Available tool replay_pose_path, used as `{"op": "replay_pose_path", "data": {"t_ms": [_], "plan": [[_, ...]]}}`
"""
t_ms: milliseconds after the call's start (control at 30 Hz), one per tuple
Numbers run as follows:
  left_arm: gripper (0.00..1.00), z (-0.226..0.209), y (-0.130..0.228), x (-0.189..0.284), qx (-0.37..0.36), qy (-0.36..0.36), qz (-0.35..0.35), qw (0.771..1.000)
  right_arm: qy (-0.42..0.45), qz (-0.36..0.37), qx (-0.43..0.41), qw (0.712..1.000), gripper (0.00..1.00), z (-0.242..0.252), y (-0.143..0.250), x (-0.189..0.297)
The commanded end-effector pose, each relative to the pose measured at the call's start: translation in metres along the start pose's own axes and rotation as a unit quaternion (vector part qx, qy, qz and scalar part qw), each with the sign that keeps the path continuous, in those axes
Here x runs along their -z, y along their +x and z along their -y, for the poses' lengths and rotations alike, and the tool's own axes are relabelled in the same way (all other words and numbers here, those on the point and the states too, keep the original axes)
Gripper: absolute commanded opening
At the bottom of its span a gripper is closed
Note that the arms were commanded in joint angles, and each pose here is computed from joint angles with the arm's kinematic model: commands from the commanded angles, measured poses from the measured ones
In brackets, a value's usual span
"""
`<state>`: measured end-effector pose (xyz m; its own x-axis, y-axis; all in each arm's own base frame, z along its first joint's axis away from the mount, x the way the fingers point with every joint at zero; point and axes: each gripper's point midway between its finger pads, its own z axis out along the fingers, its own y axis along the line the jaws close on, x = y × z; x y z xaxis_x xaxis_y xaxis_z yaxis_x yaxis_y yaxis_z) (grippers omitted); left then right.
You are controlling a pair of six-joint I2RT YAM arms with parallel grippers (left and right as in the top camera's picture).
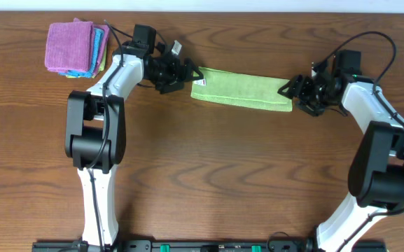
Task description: Fold the cloth
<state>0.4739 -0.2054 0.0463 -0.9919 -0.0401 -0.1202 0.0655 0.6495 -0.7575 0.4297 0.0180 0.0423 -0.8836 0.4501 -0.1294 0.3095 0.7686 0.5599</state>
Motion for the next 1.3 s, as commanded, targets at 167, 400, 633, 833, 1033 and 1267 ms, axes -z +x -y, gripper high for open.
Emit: {"op": "replay_pose_path", "data": {"t_ms": [167, 400, 633, 833, 1033, 1267], "plan": [[0.42, 0.058, -0.05, 0.076, -0.17, -0.02, 0.111, 0.979, -0.013, 0.125, 0.12, 0.985, 0.01, -0.047, -0.064, 0.075], [0.06, 0.047, -0.048, 0.029, -0.19, -0.101, 0.105, 0.971, 0.099, 0.124, 0.167, 0.973, 0.01, -0.054, -0.054, 0.038], [0.06, 0.018, -0.038, -0.015, -0.189, -0.165, 0.078, 0.965, 0.148, 0.09, 0.16, 0.972, 0.01, -0.038, -0.04, -0.004], [0.06, 0.008, -0.029, -0.03, -0.18, -0.165, 0.058, 0.968, 0.157, 0.079, 0.138, 0.975, 0.01, -0.027, -0.037, -0.014], [0.06, -0.004, -0.027, -0.042, -0.176, -0.169, 0.05, 0.968, 0.158, 0.077, 0.137, 0.975, 0.01, -0.025, -0.036, -0.013], [0.06, -0.016, -0.012, -0.053, -0.162, -0.177, 0.022, 0.971, 0.16, 0.076, 0.133, 0.975, 0.01, -0.022, -0.037, -0.012]]}}
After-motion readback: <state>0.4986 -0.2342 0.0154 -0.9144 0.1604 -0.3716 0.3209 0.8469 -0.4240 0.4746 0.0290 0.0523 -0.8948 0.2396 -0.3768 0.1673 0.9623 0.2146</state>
